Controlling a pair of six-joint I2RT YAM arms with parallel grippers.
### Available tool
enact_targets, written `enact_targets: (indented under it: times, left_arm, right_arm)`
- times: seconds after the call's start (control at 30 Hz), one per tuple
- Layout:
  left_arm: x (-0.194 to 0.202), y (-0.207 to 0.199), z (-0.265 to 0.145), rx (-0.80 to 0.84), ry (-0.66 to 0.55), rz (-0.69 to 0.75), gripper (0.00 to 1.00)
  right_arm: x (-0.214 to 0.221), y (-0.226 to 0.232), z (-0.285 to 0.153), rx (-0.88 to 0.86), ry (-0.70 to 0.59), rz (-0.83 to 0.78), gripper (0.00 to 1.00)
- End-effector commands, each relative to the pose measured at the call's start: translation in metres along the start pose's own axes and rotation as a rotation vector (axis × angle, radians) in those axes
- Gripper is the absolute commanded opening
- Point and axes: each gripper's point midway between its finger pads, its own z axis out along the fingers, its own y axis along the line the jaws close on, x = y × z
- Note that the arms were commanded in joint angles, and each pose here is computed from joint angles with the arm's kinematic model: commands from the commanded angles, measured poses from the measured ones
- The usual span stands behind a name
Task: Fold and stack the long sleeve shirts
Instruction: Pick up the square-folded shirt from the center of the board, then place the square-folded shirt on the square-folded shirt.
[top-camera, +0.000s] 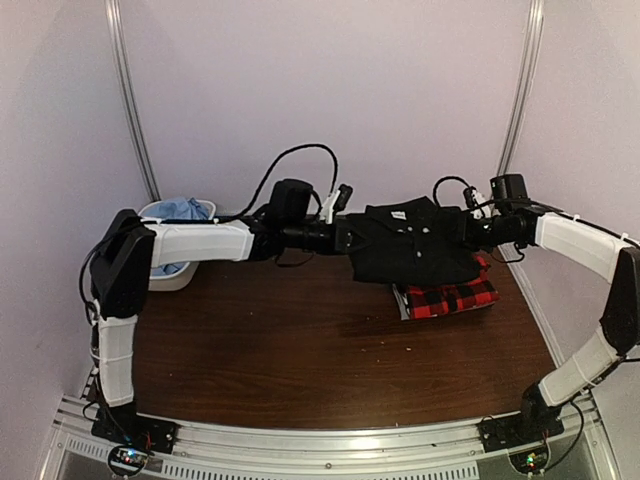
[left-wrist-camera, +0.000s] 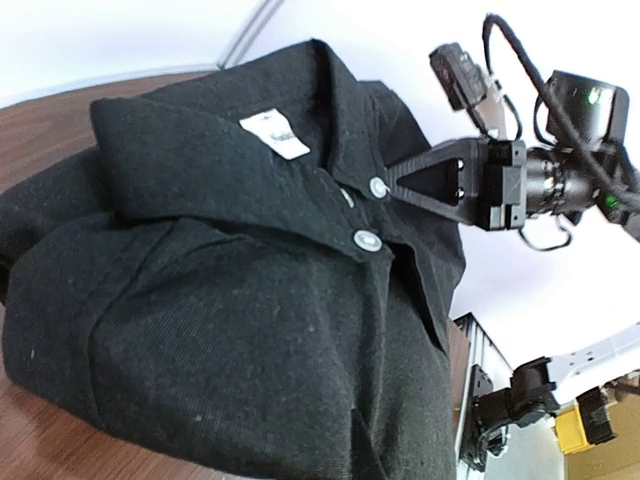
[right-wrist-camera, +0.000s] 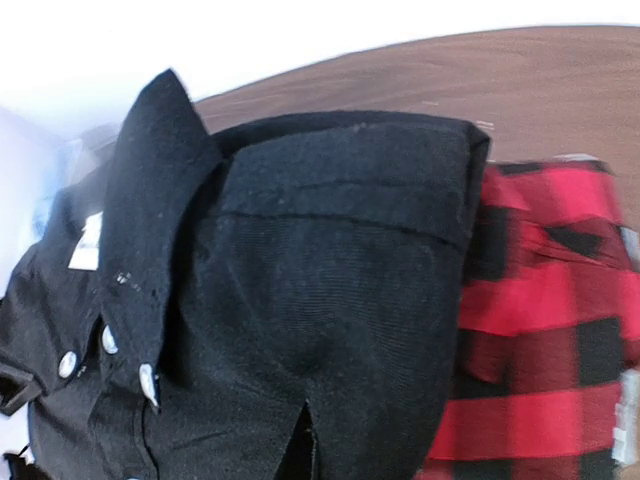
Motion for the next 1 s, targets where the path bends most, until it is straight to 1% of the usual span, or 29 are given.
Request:
enact_targets:
  times: [0.0, 0.1, 0.13, 0.2, 0.37, 0.43, 0.53, 0.6, 0.63, 0.77, 0.87, 0.9, 0.97]
  left_arm:
    - [0.015, -0.001, 0.055, -0.005, 0.063, 0.042, 0.00]
    - [0.024, -0.001, 0.091, 0.022, 0.080, 0.046, 0.00]
    - [0.021, -0.004, 0.101, 0.036, 0.071, 0.053, 0.00]
    - [0.029, 0.002, 0.117, 0.046, 0.077, 0.045, 0.00]
    - [0.051, 0.025, 0.145, 0.059, 0.095, 0.003, 0.00]
    - [0.058, 0.029, 0.149, 0.069, 0.099, -0.012, 0.00]
    - [0.068, 0.040, 0.153, 0.056, 0.109, -0.021, 0.00]
    - [0.074, 0.044, 0.154, 0.050, 0.116, -0.020, 0.01]
    - [0.076, 0.045, 0.154, 0.054, 0.119, -0.020, 0.05]
    - [0.073, 0.041, 0.149, 0.068, 0.113, 0.004, 0.34]
    - [0.054, 0.031, 0.134, 0.062, 0.070, 0.034, 0.62]
    - [0.047, 0.028, 0.128, 0.054, 0.058, 0.046, 0.69]
    - [0.035, 0.023, 0.116, 0.039, 0.041, 0.072, 0.78]
  right_arm:
    - [-0.011, -0.075, -0.021, 0.296, -0.006, -0.028, 0.00]
    - [-0.017, -0.101, -0.029, 0.384, -0.022, -0.024, 0.00]
    - [-0.020, -0.113, -0.033, 0.420, -0.030, -0.012, 0.00]
    - [-0.022, -0.129, -0.037, 0.467, -0.039, -0.006, 0.00]
    - [-0.016, -0.158, -0.032, 0.532, -0.020, 0.007, 0.00]
    - [-0.010, -0.169, -0.028, 0.563, 0.000, 0.019, 0.00]
    - [-0.002, -0.177, -0.018, 0.563, 0.023, 0.036, 0.08]
    - [0.002, -0.181, -0.013, 0.567, 0.029, 0.047, 0.18]
    - [0.003, -0.184, -0.011, 0.575, 0.032, 0.049, 0.24]
    - [-0.007, -0.186, -0.020, 0.618, 0.010, 0.054, 0.42]
    - [-0.022, -0.184, -0.039, 0.661, -0.044, 0.048, 0.61]
    - [-0.028, -0.180, -0.047, 0.667, -0.070, 0.043, 0.67]
    - [-0.036, -0.171, -0.056, 0.654, -0.098, 0.038, 0.78]
